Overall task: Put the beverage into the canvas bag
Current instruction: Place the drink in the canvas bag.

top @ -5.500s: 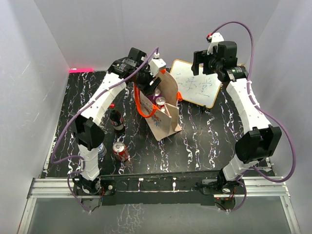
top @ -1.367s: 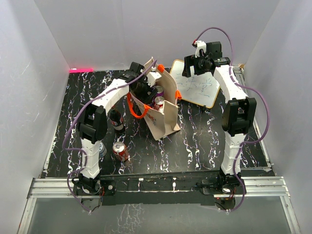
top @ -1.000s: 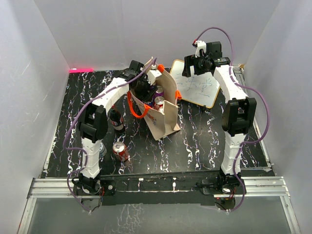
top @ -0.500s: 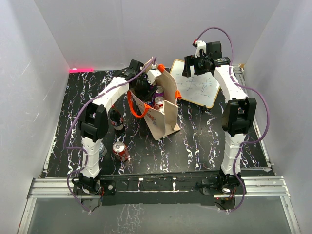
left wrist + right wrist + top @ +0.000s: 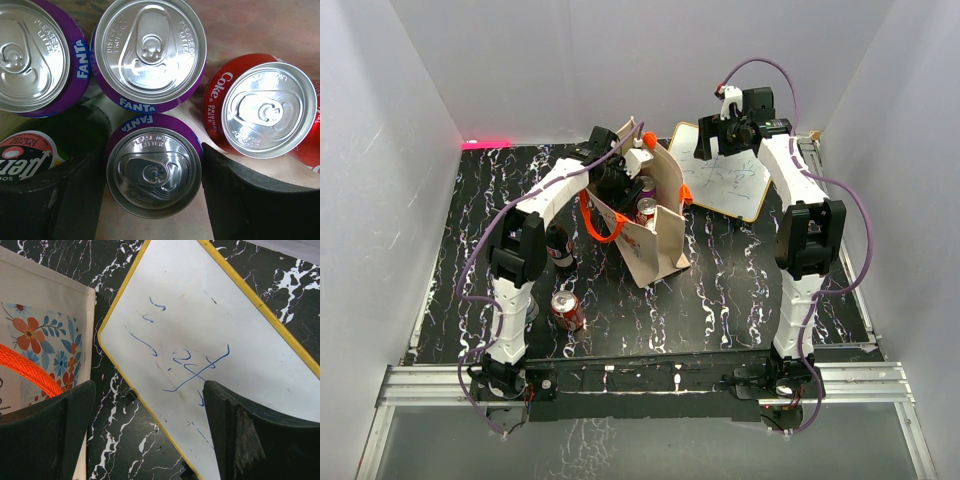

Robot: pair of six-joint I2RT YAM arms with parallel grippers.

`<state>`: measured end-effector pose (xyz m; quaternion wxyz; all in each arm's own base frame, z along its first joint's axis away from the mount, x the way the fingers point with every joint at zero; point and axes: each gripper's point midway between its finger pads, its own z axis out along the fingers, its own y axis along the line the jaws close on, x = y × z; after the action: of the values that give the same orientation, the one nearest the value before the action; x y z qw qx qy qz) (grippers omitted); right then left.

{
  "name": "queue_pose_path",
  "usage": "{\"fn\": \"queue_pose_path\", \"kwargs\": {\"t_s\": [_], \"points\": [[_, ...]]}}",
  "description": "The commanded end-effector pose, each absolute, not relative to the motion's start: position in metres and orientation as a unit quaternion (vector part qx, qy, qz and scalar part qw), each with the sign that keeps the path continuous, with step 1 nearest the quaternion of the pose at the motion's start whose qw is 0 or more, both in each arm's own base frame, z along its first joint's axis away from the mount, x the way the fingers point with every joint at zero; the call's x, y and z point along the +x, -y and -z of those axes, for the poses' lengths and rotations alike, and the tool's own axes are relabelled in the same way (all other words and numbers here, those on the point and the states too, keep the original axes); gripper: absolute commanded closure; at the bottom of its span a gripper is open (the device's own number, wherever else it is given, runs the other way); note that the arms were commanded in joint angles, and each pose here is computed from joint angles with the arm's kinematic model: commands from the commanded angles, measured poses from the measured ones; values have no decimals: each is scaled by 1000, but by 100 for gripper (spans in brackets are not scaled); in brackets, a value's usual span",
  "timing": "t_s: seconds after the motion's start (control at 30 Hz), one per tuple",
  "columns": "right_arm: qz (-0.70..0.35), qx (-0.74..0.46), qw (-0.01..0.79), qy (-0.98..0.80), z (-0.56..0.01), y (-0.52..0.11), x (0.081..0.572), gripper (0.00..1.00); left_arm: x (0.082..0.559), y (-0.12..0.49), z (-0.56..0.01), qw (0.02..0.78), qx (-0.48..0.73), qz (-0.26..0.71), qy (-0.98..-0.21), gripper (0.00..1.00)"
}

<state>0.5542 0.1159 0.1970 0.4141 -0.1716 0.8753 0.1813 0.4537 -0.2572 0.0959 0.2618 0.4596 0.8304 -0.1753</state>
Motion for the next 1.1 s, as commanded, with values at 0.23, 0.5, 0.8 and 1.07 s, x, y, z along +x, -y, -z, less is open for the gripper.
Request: {"fn": "queue_pose_path", "kwargs": {"t_s": [0.23,0.5,0.8,1.07], "points": [[-172,-184,464,-850,-238,-114,561,8,459,264,-125,306,447,204,-816,100],[-171,-183,458,-853,-235,-114,558,8,469,255,-143,355,406,173,-824,100],[-173,-178,458,-853,-234,-114,557,8,468,232,-144,378,371,130,-838,100],[-176,-180,457,-853,-233,-115,557,8,469,223,-148,392,335,121,-848,100]]}}
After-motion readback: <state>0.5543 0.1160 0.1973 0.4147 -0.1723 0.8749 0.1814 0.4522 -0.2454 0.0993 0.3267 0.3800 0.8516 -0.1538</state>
